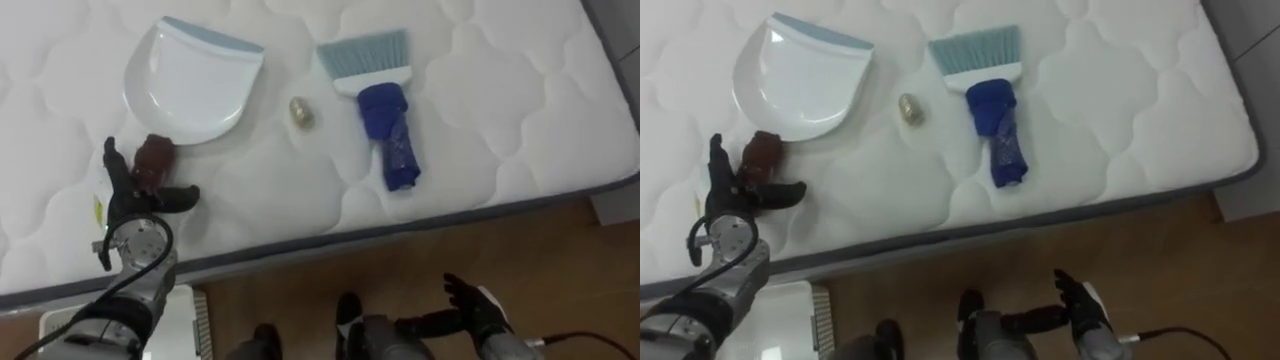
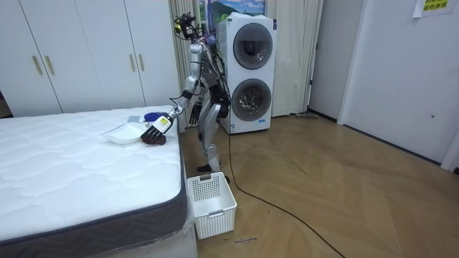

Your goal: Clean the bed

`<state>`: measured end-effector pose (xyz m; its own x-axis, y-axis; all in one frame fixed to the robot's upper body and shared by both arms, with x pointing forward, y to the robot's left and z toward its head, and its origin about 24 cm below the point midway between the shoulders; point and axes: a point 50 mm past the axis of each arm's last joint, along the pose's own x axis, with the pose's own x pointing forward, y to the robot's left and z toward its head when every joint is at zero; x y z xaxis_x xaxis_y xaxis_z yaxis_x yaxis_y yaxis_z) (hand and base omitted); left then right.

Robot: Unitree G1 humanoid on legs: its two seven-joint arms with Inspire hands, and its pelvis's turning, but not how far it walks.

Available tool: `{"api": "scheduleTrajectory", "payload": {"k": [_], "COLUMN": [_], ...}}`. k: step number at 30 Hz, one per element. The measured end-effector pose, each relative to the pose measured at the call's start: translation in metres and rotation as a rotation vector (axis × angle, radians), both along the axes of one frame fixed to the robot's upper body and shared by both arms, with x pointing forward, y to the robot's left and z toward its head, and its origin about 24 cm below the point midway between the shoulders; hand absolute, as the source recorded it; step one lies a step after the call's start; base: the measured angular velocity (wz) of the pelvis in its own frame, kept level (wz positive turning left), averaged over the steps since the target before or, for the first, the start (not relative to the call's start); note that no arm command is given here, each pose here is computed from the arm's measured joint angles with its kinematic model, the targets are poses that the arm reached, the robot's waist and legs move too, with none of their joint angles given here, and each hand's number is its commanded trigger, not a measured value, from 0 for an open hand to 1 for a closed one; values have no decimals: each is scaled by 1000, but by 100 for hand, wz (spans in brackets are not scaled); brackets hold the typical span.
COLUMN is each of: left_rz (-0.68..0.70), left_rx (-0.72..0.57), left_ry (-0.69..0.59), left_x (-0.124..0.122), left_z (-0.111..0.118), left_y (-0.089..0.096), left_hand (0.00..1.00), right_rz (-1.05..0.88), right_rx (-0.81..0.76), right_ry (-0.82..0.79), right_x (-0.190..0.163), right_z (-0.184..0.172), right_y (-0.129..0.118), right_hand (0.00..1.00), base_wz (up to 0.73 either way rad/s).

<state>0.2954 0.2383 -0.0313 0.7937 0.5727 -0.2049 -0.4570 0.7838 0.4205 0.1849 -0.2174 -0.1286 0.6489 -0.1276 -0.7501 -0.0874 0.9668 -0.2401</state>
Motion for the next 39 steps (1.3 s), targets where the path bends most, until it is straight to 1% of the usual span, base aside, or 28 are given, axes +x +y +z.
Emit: {"api": "scheduleTrajectory", "payload": {"k": [3, 5, 9, 13, 14, 15, 16, 17, 20, 24, 31, 35, 39], "left_rz": [1, 2, 11, -6, -11, -12, -12, -16, -33, -37, -42, -73, -91], "left_rx": [11, 29, 45, 97, 108, 112, 123, 134, 156, 160, 163, 143, 126], "left_ry": [-1, -3, 3, 29, 35, 37, 43, 55, 83, 105, 172, 215, 232], "left_x": [1, 2, 1, -1, -1, -1, -1, 0, 2, 5, 7, 9, 10], "left_z": [3, 6, 8, 8, 9, 9, 10, 12, 15, 17, 23, 21, 20], "left_y": [5, 13, 20, 27, 28, 29, 33, 37, 40, 43, 56, 54, 51], "left_hand": [0, 0, 0, 0, 29, 62, 100, 100, 100, 100, 100, 100, 100], "right_rz": [2, -8, -27, -42, -45, -44, -38, -35, -32, -31, -52, -56, -65], "right_rx": [1, 13, 32, 53, 59, 60, 62, 62, 62, 55, 74, 75, 77], "right_ry": [-26, -49, -69, -88, -93, -98, -112, -121, -131, -134, -138, -125, -118], "right_x": [2, 4, 4, 6, 7, 8, 9, 10, 11, 12, 10, 9, 9], "right_z": [2, 4, 5, 6, 7, 8, 10, 11, 13, 14, 15, 15, 14], "right_y": [1, 3, 5, 7, 7, 7, 7, 6, 5, 2, 1, 0, -1], "right_hand": [0, 0, 0, 0, 0, 0, 0, 0, 0, 0, 0, 0, 0], "base_wz": [-7, 0, -5, 0, -5, -10, -8, -6, 0, 0, 0, 0, 3]}}
